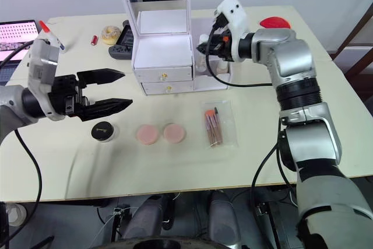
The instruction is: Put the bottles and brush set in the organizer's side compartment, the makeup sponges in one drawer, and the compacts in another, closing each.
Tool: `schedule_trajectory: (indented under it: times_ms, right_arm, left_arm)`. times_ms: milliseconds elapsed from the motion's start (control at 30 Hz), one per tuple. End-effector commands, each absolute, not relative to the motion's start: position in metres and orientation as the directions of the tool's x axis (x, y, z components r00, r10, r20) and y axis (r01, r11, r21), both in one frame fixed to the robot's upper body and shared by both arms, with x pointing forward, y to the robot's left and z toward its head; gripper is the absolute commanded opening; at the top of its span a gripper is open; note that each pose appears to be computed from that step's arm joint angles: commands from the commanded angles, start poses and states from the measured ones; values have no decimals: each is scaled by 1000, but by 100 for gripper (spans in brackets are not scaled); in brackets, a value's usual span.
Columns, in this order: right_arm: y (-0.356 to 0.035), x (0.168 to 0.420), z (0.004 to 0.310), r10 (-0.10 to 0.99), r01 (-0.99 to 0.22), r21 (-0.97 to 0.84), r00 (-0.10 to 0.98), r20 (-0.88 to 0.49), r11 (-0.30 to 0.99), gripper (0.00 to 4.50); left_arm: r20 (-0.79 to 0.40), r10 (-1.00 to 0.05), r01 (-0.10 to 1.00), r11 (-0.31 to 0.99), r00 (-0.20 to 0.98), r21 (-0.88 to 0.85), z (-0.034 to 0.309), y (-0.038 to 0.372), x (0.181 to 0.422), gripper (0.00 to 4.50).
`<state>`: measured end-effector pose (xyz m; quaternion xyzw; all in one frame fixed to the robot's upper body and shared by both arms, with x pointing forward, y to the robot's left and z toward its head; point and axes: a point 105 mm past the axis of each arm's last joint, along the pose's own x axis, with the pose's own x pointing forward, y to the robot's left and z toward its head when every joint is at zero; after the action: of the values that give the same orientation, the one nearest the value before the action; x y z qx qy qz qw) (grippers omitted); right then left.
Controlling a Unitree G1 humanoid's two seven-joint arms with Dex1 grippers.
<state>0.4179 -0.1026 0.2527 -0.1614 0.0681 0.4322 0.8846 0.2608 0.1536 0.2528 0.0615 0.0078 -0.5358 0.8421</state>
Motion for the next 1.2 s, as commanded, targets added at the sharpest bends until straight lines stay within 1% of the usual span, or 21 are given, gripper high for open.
schedule_trajectory:
  times_ms: [33, 167, 400, 533, 600, 700, 900, 1033, 1200]
  right_arm:
    - [-97, 421, 260, 745, -779, -296, 622, -242, 553, 106]
    - [-98, 429, 238, 723, -776, -298, 628, -288, 556, 106]
    - [-101, 434, 218, 707, -776, -270, 631, -321, 570, 106]
    - [-102, 435, 213, 706, -778, -255, 628, -328, 574, 106]
    - [-104, 437, 213, 696, -767, -247, 641, -322, 592, 106]
    - [-111, 439, 223, 685, -747, -238, 664, -298, 620, 106]
    - [-114, 434, 241, 707, -762, -233, 647, -285, 604, 106]
    - [-110, 432, 239, 713, -771, -244, 637, -292, 588, 106]
    - [-103, 434, 226, 709, -772, -245, 635, -306, 586, 106]
  left_arm:
    - [-62, -902, 899, 415, 427, 141, 265, 154, 255, 450]
    - [-61, -904, 900, 412, 424, 143, 265, 152, 253, 450]
    - [-64, -904, 901, 411, 423, 139, 265, 152, 254, 450]
    - [-65, -904, 902, 411, 422, 136, 265, 152, 255, 450]
    - [-67, -905, 902, 409, 420, 135, 264, 152, 256, 450]
    - [-67, -906, 904, 407, 418, 132, 263, 152, 256, 450]
    - [-70, -907, 906, 404, 414, 129, 262, 153, 255, 450]
    - [-71, -908, 907, 402, 412, 129, 261, 153, 256, 450]
    - [-72, -909, 908, 400, 411, 129, 261, 153, 257, 450]
